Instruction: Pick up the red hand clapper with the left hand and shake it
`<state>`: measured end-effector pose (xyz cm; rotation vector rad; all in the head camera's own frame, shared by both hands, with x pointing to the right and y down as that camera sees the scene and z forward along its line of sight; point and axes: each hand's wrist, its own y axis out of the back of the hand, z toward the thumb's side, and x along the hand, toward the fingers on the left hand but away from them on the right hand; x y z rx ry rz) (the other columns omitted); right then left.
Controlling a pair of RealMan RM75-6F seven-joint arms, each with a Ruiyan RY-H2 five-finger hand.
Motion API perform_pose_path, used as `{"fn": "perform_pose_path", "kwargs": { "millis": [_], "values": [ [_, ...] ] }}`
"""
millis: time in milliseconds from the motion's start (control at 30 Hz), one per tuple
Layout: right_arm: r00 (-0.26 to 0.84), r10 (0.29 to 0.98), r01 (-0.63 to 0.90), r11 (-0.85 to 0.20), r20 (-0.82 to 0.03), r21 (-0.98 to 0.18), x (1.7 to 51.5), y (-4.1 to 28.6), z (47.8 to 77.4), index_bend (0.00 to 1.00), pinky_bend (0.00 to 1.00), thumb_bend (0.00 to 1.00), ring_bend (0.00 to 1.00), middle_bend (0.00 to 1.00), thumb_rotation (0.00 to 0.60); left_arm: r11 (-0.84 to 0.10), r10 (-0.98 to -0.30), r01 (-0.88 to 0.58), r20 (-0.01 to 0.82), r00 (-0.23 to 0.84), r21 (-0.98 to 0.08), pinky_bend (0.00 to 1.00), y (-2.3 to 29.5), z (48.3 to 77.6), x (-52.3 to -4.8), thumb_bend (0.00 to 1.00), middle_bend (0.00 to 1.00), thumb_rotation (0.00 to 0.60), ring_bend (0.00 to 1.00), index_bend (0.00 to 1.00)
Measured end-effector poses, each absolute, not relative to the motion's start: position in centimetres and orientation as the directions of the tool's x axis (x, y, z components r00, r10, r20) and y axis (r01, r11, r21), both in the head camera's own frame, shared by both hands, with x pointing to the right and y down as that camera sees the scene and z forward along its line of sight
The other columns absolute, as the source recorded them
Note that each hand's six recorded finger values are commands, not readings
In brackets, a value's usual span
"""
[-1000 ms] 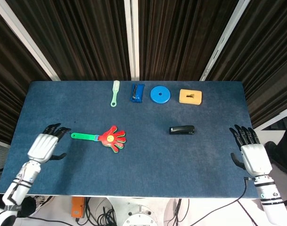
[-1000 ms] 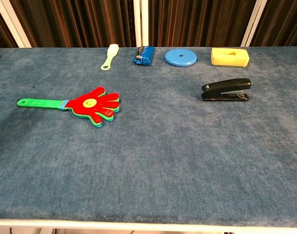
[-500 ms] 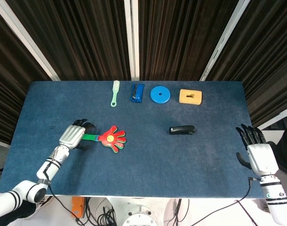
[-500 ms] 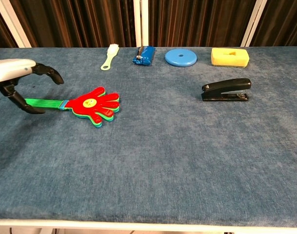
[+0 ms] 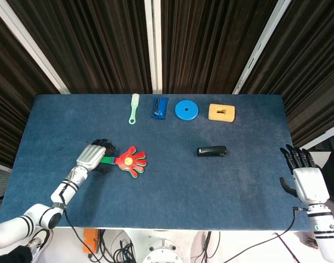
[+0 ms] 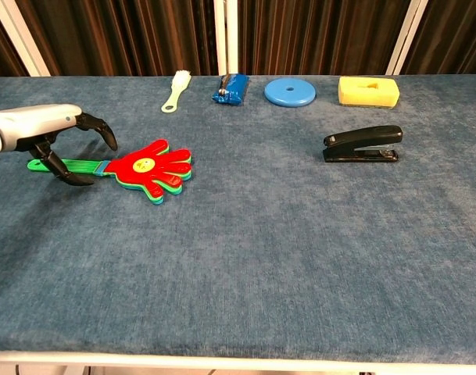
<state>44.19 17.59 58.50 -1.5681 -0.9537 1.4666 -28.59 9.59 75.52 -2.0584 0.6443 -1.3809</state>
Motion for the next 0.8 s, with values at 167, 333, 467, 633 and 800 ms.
{"fn": "perform_pose_path", "kwargs": {
  "millis": [167, 333, 467, 633, 800],
  "values": [
    [0.048, 0.906, 0.019, -0.421, -0.42, -0.907, 44.52, 17.54, 58.47, 0.0, 0.0, 0.27, 0.0, 0.0, 0.6, -0.727, -0.659, -0.071, 0.666, 0.351, -0.682, 0.13, 9.57, 75.82, -28.13, 0.24, 0.24, 0.6, 0.08, 0.33],
    [0.04, 0.906, 0.02, -0.423, -0.422, -0.906, 44.74, 17.53, 58.46, 0.0, 0.0, 0.27, 0.0, 0.0, 0.6, -0.733, -0.655, -0.066, 0.674, 0.342, -0.678, 0.14, 9.46, 75.97, -28.01, 0.28, 0.24, 0.6, 0.08, 0.36],
    [0.036, 0.906, 0.02, -0.422, -0.421, -0.906, 44.93, 17.52, 58.45, 0.0, 0.0, 0.27, 0.0, 0.0, 0.6, -0.734, -0.653, -0.061, 0.678, 0.339, -0.677, 0.14, 9.52, 76.1, -27.94, 0.29, 0.25, 0.6, 0.08, 0.38],
    [0.037, 0.906, 0.021, -0.422, -0.421, -0.906, 44.93, 17.5, 58.44, 0.0, 0.0, 0.27, 0.0, 0.0, 0.6, -0.726, -0.661, -0.063, 0.67, 0.338, -0.685, 0.14, 9.52, 76.16, -27.87, 0.31, 0.25, 0.6, 0.08, 0.42],
    [0.038, 0.907, 0.02, -0.421, -0.42, -0.907, 44.87, 17.48, 58.42, 0.0, 0.0, 0.27, 0.0, 0.0, 0.6, -0.719, -0.667, -0.064, 0.661, 0.343, -0.692, 0.14, 9.54, 76.06, -27.78, 0.34, 0.26, 0.6, 0.08, 0.47]
  ]
}}
